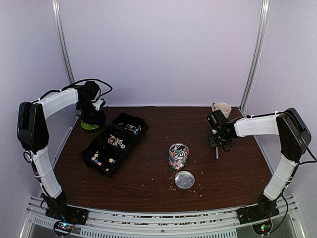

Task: Pack the candies
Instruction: Place the plate at the center of the board, then place the spatula at the center of the board.

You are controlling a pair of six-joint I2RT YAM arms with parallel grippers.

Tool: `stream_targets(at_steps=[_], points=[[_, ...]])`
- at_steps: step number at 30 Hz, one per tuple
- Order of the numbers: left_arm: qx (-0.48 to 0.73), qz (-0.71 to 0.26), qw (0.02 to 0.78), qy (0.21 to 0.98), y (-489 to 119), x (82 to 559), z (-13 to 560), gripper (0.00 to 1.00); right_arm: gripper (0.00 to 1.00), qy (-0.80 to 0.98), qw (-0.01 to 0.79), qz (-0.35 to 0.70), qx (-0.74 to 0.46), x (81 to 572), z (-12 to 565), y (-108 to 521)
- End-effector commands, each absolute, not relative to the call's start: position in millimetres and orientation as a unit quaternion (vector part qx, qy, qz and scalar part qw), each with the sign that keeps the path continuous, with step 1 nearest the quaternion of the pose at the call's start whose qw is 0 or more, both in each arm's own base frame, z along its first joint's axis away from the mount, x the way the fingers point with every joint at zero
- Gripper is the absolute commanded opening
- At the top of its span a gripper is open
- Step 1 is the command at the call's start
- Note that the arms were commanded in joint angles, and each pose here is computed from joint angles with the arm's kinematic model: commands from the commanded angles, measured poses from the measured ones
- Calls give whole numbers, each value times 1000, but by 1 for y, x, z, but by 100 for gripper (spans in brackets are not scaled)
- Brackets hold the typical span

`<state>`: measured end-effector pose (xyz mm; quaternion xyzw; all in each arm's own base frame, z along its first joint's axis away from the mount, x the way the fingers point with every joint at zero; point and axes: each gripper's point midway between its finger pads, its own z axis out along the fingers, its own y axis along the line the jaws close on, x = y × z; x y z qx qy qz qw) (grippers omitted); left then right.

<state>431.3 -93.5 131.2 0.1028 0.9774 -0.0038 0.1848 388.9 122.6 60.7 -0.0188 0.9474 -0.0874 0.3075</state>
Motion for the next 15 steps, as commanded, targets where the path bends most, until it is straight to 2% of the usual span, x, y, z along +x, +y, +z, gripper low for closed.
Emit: stream_targets(at_steps=[1, 3, 4, 5, 10, 15], points=[[93, -16, 213, 973, -94, 432, 148, 67, 17, 946, 309, -95, -6, 391, 65, 117], [90, -17, 222, 971, -93, 432, 153, 69, 19, 947, 308, -90, -8, 390, 64, 119], [91, -20, 226, 970, -95, 432, 156, 91, 20, 948, 307, -87, -11, 389, 64, 120], [92, -22, 229, 969, -96, 432, 158, 97, 21, 948, 306, -83, -13, 388, 65, 122], [96, -29, 250, 963, -101, 432, 170, 98, 28, 943, 324, -72, -31, 384, 84, 130], [102, -38, 272, 956, -108, 432, 183, 98, 42, 922, 372, -40, -102, 374, 122, 161]])
